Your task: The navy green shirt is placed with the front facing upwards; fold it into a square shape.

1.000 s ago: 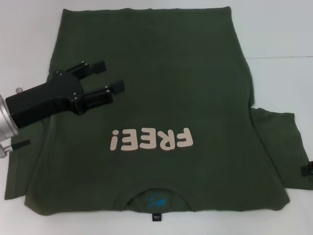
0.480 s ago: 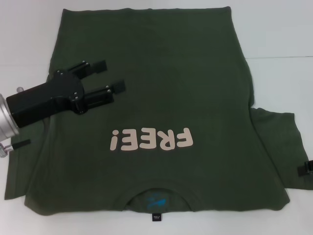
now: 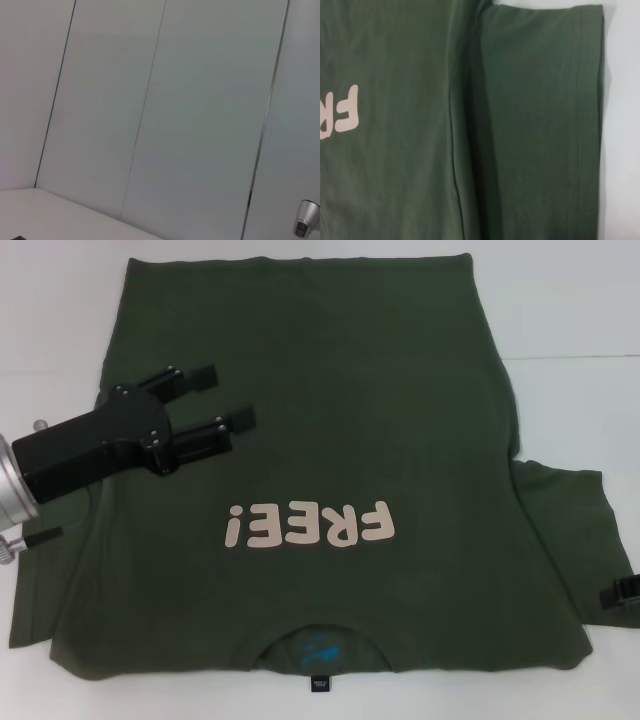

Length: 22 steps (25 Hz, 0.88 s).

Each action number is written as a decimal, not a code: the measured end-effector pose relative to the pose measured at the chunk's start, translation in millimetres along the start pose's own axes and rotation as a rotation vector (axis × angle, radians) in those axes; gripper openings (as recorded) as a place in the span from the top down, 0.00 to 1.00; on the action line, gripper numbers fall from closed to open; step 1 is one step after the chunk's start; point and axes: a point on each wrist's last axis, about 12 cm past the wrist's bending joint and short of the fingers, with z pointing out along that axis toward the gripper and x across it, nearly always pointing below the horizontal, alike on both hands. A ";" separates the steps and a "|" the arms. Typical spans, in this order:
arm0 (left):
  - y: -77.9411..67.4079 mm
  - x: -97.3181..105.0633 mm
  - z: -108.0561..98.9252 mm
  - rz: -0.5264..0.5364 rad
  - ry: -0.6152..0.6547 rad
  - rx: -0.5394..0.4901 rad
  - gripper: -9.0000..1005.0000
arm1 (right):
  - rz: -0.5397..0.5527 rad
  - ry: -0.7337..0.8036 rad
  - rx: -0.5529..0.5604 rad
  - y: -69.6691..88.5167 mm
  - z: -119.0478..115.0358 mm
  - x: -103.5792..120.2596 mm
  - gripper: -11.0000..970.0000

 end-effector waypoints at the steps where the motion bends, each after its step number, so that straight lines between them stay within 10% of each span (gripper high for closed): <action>1: 0.0 0.0 0.0 0.000 0.000 0.000 0.14 | -0.002 0.001 0.000 0.4 0.4 -0.3 0.05; 22: -0.5 -1.4 1.8 0.003 -0.006 0.008 0.14 | 0.002 -0.022 -0.049 4.4 7.9 -0.6 0.05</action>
